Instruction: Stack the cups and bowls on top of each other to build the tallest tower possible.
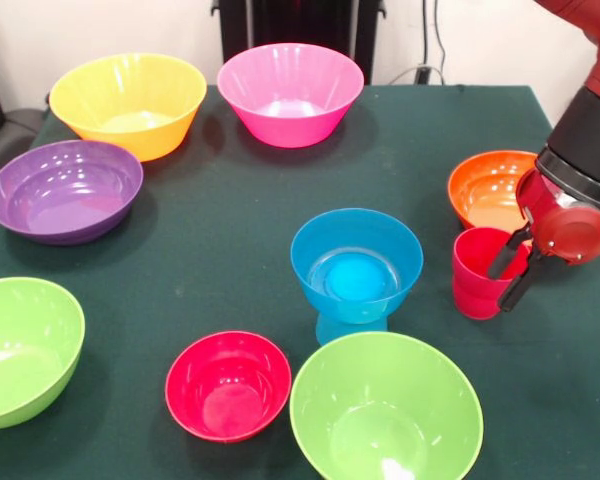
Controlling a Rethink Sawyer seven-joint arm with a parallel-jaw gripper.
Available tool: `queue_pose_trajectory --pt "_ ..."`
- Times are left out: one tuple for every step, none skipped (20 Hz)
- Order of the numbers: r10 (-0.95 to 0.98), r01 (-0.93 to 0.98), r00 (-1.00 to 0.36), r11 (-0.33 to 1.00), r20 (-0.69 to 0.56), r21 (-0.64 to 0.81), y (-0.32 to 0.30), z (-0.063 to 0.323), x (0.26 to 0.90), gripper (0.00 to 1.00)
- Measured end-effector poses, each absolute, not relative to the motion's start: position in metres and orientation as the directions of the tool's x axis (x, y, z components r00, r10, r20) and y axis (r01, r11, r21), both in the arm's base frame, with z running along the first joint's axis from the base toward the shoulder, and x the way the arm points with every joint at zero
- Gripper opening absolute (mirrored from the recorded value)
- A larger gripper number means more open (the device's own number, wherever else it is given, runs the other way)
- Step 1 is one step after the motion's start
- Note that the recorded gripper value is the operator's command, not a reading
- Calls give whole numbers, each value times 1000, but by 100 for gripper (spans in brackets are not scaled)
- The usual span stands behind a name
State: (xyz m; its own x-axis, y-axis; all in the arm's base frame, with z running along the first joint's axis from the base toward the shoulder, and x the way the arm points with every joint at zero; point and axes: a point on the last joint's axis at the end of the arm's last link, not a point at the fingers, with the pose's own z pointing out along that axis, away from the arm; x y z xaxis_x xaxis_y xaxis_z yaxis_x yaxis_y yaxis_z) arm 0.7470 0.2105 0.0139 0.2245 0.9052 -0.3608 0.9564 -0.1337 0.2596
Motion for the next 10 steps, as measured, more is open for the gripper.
queue_pose_trajectory --pt "905 956 224 -134 -361 260 211 14 747 100" --pt "905 956 225 -134 -360 260 211 14 747 100" --pt "906 956 225 -134 -360 260 211 14 747 100" --pt "906 956 225 -134 -359 261 211 14 747 100" --pt "906 956 225 -134 -358 262 211 13 747 100" --pt "907 955 225 -134 -356 263 211 13 748 100" --pt "908 955 225 -134 -353 263 212 11 747 100" --pt "909 956 225 -135 -351 262 212 11 747 100" --pt "910 956 224 -137 -348 259 213 9 746 100" --pt "911 956 224 -137 -347 258 213 8 746 100"
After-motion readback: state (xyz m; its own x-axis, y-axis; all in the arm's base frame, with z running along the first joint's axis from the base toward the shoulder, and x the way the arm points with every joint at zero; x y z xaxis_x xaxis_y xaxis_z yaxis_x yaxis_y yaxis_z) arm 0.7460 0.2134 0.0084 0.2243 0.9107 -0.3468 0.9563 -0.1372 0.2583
